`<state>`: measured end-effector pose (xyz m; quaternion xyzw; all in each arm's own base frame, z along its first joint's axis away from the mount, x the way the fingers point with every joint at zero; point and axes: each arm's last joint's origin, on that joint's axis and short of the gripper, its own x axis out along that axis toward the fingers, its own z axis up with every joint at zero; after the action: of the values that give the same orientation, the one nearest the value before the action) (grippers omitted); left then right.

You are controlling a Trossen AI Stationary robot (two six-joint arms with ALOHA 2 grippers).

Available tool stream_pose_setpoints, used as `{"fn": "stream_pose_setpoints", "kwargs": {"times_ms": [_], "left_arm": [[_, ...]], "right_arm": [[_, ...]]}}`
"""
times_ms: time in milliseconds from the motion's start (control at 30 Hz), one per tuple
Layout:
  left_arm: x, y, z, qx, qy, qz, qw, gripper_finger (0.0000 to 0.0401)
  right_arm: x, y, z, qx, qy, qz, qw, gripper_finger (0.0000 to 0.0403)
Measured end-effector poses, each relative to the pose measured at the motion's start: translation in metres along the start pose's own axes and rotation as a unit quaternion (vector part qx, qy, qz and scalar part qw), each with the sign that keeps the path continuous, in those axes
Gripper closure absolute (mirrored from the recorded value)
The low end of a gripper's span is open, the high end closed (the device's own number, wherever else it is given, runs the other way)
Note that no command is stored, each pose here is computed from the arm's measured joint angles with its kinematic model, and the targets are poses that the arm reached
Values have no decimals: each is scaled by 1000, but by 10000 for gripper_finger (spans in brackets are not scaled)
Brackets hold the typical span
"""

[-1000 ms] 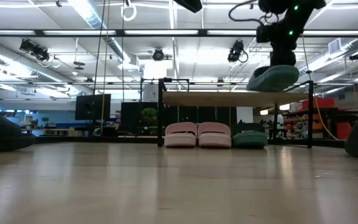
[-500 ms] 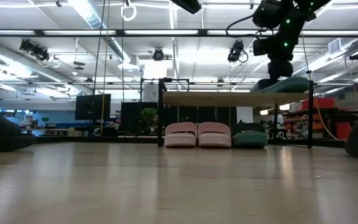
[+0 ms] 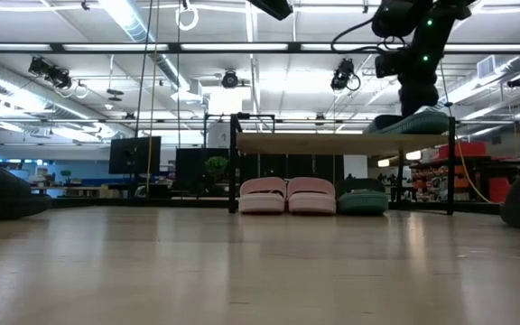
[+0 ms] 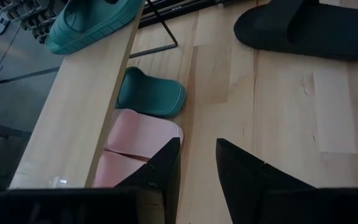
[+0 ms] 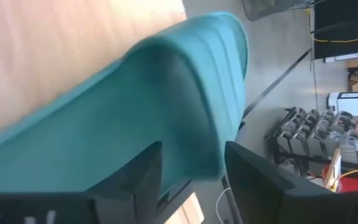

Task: Pick and place slides into the shelf
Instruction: Remove the left dark green slide from under the shelf

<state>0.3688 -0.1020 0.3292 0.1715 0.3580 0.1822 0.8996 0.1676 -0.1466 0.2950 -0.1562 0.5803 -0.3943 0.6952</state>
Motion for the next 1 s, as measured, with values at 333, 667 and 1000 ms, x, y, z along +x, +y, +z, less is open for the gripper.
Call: {"fn": "stream_pose_setpoints", "kwargs": {"times_ms": [333, 667, 1000], "left_arm": [[1, 1, 0, -8, 1, 1, 1000, 294], [8, 11, 0, 17, 9, 11, 1000, 294], [45, 8, -1, 47, 20, -116, 992, 296]], "right_arm": [[-32, 16, -8, 37, -31, 27, 998, 227], [-91, 45, -33, 157, -99, 216, 959, 245], [-138, 83, -37, 241, -105, 425, 866, 246]]}}
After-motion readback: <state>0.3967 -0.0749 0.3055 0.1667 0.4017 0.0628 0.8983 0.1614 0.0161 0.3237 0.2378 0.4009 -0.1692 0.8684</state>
